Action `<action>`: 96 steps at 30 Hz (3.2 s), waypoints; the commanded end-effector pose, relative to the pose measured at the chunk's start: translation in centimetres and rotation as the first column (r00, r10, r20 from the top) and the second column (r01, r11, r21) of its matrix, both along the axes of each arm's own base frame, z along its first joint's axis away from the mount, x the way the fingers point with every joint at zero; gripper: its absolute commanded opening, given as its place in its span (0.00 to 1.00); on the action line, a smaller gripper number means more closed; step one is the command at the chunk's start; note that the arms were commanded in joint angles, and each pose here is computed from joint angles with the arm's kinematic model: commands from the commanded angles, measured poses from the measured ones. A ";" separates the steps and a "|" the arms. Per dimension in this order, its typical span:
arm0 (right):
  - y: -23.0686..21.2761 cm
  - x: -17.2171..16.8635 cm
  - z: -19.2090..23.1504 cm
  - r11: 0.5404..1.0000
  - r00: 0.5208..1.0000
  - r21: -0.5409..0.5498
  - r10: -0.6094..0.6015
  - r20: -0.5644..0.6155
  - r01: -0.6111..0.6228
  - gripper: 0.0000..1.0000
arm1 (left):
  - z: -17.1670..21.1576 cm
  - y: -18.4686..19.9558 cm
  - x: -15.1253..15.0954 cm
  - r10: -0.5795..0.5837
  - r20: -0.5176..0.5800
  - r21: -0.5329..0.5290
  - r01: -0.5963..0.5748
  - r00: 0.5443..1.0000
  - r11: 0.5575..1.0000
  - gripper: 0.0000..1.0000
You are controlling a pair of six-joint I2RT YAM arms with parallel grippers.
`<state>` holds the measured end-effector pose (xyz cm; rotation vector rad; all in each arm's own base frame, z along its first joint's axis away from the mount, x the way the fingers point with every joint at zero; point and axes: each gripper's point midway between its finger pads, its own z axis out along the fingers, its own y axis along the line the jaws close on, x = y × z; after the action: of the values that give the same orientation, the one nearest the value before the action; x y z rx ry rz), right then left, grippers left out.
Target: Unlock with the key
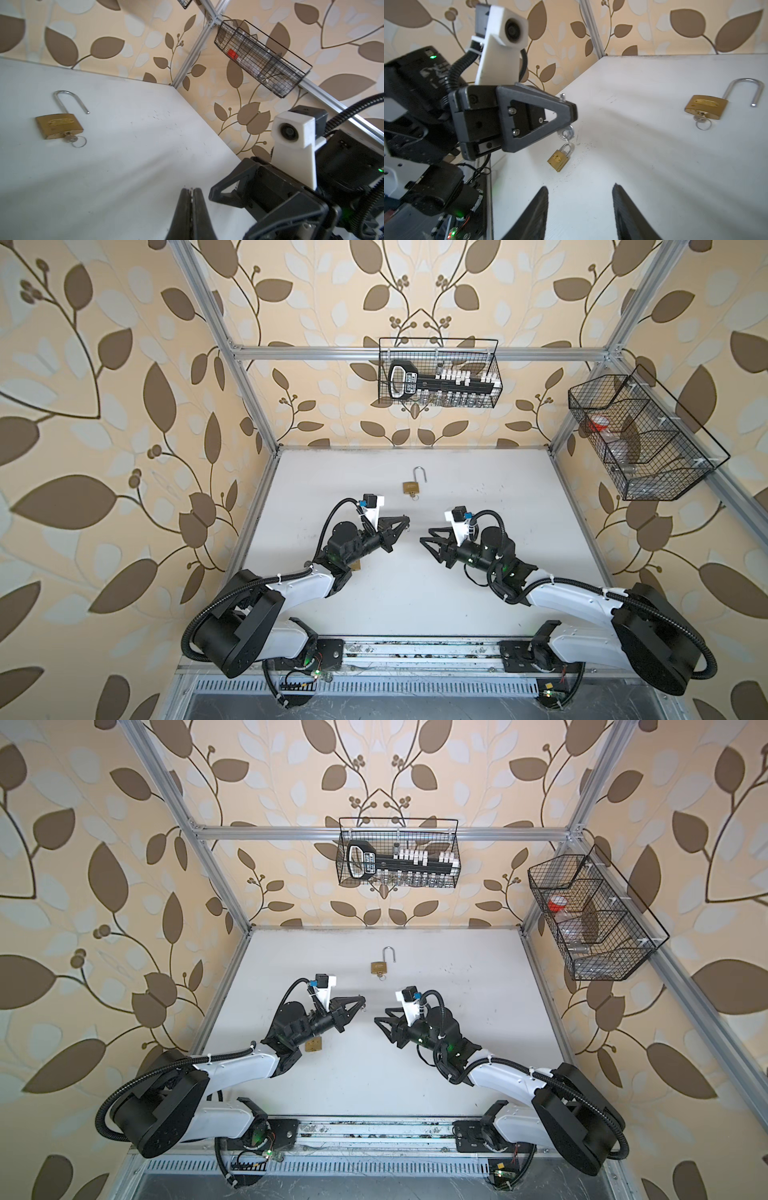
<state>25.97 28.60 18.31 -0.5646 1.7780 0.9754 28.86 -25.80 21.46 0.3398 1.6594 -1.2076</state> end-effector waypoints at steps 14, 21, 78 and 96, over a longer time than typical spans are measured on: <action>0.1 0.5 2.0 0.999 0.998 0.044 0.015 0.057 -0.018 0.45 | 3.6 -2.6 -2.6 -0.197 0.120 -0.075 0.206 0.973 0.976 0.00; 0.8 0.2 1.9 0.997 0.997 0.049 0.053 0.051 -0.056 0.42 | 3.6 -3.0 -3.0 -0.212 0.122 -0.065 0.221 0.970 0.973 0.00; -0.2 0.7 2.4 0.992 0.998 0.114 0.052 0.028 -0.055 0.00 | 2.3 -4.6 -3.4 -0.274 0.085 -0.047 0.278 0.958 0.959 0.12; 0.1 1.1 1.6 0.995 0.998 0.087 0.058 0.004 -0.059 0.00 | 3.6 -2.8 -3.4 -0.174 0.143 -0.046 0.182 0.974 0.982 0.27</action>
<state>26.43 28.61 19.70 -0.5621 1.7320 1.1053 25.97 -29.16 23.02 0.5186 1.5859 -1.3698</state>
